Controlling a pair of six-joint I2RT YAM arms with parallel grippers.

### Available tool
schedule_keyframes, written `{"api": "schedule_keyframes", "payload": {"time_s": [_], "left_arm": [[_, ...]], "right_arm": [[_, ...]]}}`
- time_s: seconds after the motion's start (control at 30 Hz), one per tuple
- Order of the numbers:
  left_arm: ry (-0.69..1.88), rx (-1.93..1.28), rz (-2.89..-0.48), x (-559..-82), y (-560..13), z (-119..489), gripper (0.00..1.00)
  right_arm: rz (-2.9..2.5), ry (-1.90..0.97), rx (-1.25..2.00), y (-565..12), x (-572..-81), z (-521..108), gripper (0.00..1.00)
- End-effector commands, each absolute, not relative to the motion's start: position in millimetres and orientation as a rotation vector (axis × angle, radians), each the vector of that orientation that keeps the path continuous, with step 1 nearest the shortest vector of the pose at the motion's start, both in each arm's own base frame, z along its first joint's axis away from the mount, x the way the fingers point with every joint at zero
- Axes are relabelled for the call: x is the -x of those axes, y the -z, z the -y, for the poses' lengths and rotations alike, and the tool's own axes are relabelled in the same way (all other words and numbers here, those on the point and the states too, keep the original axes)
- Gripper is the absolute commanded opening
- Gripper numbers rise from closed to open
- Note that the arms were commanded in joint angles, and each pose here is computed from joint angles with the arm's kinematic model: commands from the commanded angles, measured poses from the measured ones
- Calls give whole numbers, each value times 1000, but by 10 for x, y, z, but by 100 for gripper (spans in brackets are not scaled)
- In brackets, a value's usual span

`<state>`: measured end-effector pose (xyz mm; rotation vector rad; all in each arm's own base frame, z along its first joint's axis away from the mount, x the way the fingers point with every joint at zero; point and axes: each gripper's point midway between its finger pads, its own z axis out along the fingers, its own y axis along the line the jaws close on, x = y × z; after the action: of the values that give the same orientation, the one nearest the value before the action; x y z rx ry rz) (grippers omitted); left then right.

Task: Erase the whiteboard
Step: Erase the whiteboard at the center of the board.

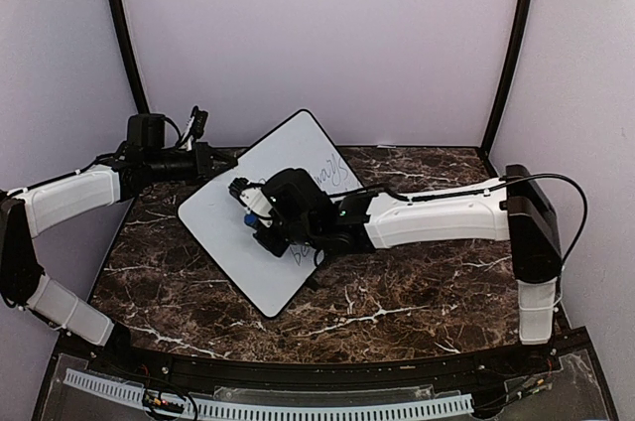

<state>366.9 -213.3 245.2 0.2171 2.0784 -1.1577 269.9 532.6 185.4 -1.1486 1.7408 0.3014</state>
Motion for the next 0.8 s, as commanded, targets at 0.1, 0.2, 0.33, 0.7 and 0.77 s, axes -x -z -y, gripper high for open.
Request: {"api": "schedule_keyframes", "payload": {"time_s": [0.1, 0.2, 0.33, 0.7, 0.77], "left_arm": [[1195, -299, -1959, -3585, -2808, 2205, 0], [1197, -299, -1959, -3584, -2805, 2207, 0], [1196, -298, -1959, -3583, -2808, 2204, 0], [1192, -301, -1955, -3577, -2822, 2200, 0], [1190, -301, -1954, -3577, -2825, 2199, 0]], "right_arm": [[-1923, -295, 1203, -1197, -2423, -4749, 21], [-1925, -303, 1209, -1176, -2375, -4739, 21], [-1867, -313, 1214, -1342, -2421, -4962, 21], [-1751, -202, 1131, -1837, -3031, -5514, 21], [-1753, -216, 1147, -1815, -3012, -5540, 21]]}}
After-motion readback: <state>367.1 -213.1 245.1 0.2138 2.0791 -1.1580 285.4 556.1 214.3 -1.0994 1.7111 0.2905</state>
